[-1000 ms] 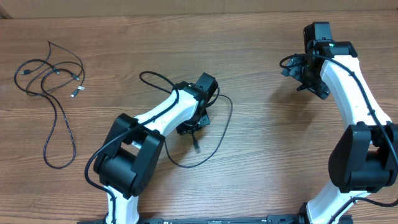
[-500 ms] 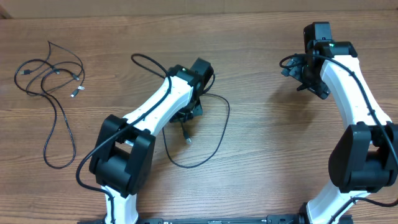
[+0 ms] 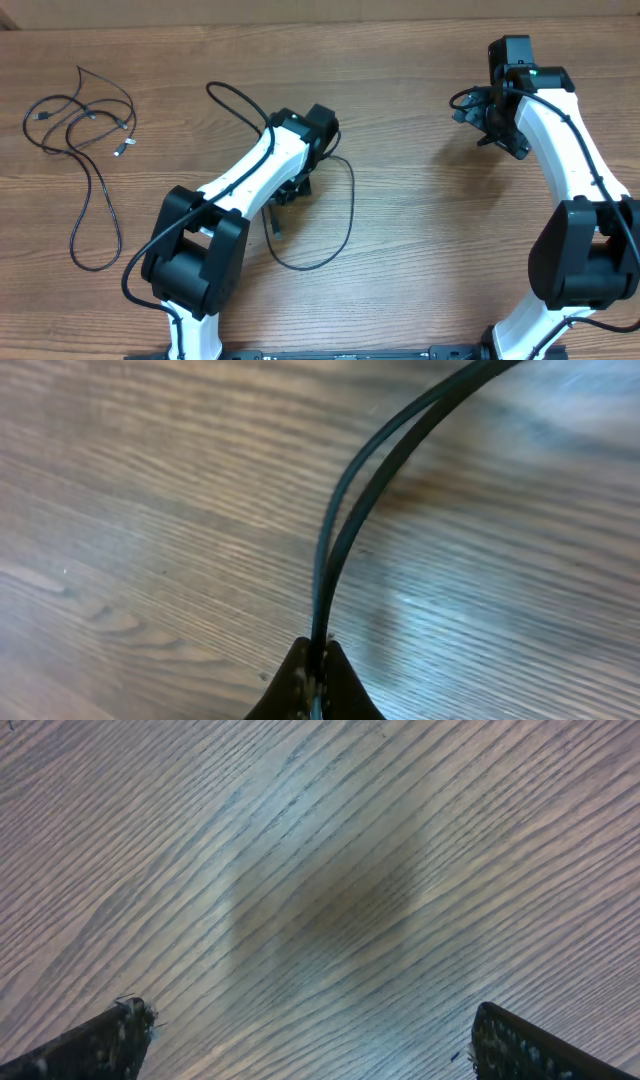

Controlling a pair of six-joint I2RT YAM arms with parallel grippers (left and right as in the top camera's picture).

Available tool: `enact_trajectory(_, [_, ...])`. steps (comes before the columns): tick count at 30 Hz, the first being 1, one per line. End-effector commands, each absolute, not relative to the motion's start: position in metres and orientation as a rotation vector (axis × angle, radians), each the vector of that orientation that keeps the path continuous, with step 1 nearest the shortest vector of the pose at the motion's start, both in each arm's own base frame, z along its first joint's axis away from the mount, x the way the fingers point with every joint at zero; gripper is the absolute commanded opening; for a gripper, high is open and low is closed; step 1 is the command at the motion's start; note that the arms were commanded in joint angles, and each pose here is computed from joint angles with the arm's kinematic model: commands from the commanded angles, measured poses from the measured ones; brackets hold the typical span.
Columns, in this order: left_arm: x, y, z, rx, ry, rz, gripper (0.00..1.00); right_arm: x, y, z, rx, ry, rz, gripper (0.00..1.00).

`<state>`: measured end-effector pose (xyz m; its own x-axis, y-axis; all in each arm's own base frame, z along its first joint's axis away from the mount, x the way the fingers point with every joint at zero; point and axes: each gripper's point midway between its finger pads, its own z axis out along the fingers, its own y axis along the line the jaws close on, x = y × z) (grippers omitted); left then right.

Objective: Untangle cables
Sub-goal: 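Lift the grasped cable with the left gripper and pull it up-left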

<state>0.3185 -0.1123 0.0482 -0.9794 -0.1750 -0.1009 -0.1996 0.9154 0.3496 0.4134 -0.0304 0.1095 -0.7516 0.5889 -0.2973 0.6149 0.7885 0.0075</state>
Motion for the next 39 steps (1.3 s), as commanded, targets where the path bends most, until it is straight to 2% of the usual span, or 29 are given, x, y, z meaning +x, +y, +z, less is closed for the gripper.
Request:
enact_trajectory(1, [0.314, -0.095, 0.045, -0.382, 2.976, 0.613, 0.04, 0.413, -0.033, 0.114, 0.923, 2.681, -0.140, 1.00])
enact_trajectory(5, [0.312, -0.087, 0.038, -0.409, 2.981, 0.620, 0.08, 0.413, -0.033, 0.114, 0.923, 2.680, -0.140, 1.00])
enact_trajectory(7, [0.312, -0.086, 0.037, -0.421, 2.985, 0.610, 0.20, 0.413, -0.033, 0.114, 0.923, 2.681, -0.140, 1.00])
enact_trajectory(9, [0.313, -0.086, 0.037, -0.425, 2.983, 0.607, 0.27, 0.413, -0.033, 0.114, 0.923, 2.681, -0.140, 1.00])
enact_trajectory(10, [0.314, -0.086, 0.036, -0.425, 2.981, 0.604, 0.35, 0.413, -0.033, 0.114, 0.923, 2.681, -0.140, 1.00])
enact_trajectory(19, [0.325, -0.098, 0.031, -0.247, 3.018, 0.493, 0.58, 0.413, -0.033, 0.114, 0.923, 2.680, -0.140, 1.00])
enact_trajectory(29, [0.339, -0.093, 0.025, -0.178, 3.071, 0.313, 0.56, 0.413, -0.033, 0.114, 0.923, 2.681, -0.140, 1.00])
enact_trajectory(33, [0.339, -0.093, 0.018, -0.152, 3.106, 0.214, 0.51, 0.413, -0.033, 0.114, 0.923, 2.681, -0.140, 1.00])
enact_trajectory(35, [0.338, -0.090, 0.014, -0.172, 3.114, 0.193, 0.45, 0.413, -0.033, 0.114, 0.923, 2.680, -0.140, 1.00])
enact_trajectory(39, [0.334, -0.090, 0.003, -0.175, 3.123, 0.152, 0.42, 0.413, -0.033, 0.114, 0.923, 2.681, -0.140, 1.00])
